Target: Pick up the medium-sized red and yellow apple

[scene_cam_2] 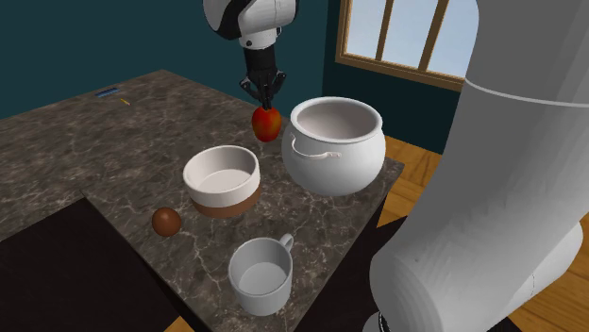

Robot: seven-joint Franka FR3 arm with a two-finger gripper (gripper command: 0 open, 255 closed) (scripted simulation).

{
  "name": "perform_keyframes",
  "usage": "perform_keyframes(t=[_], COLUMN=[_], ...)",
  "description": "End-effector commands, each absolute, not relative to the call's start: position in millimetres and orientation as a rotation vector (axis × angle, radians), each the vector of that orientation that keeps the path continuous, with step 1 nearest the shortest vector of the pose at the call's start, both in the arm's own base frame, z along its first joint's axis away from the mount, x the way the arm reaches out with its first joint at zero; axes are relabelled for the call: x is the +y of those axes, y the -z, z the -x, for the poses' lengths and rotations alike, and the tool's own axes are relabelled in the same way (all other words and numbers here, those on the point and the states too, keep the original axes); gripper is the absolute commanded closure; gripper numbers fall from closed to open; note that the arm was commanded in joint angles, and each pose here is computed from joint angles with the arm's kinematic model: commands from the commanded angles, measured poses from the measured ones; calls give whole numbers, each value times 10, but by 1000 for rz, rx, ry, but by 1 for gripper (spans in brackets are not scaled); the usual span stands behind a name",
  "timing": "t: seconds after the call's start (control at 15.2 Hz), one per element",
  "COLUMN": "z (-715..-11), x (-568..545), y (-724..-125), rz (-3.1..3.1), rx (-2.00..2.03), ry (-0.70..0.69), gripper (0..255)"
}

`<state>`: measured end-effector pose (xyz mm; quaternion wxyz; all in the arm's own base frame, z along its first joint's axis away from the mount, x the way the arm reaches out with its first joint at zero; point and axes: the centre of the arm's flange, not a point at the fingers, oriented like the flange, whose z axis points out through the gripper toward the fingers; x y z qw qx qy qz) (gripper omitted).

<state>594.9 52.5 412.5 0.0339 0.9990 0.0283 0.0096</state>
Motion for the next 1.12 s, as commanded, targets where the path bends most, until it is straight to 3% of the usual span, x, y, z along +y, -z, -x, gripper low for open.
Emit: perform_keyframes(t=[0.0, 1.06], z=[-5949, -5955], x=[525, 529], y=[-4124, -4805], rz=[-3072, -3072], rx=[87, 87], ry=[-29, -29], gripper=[255, 255])
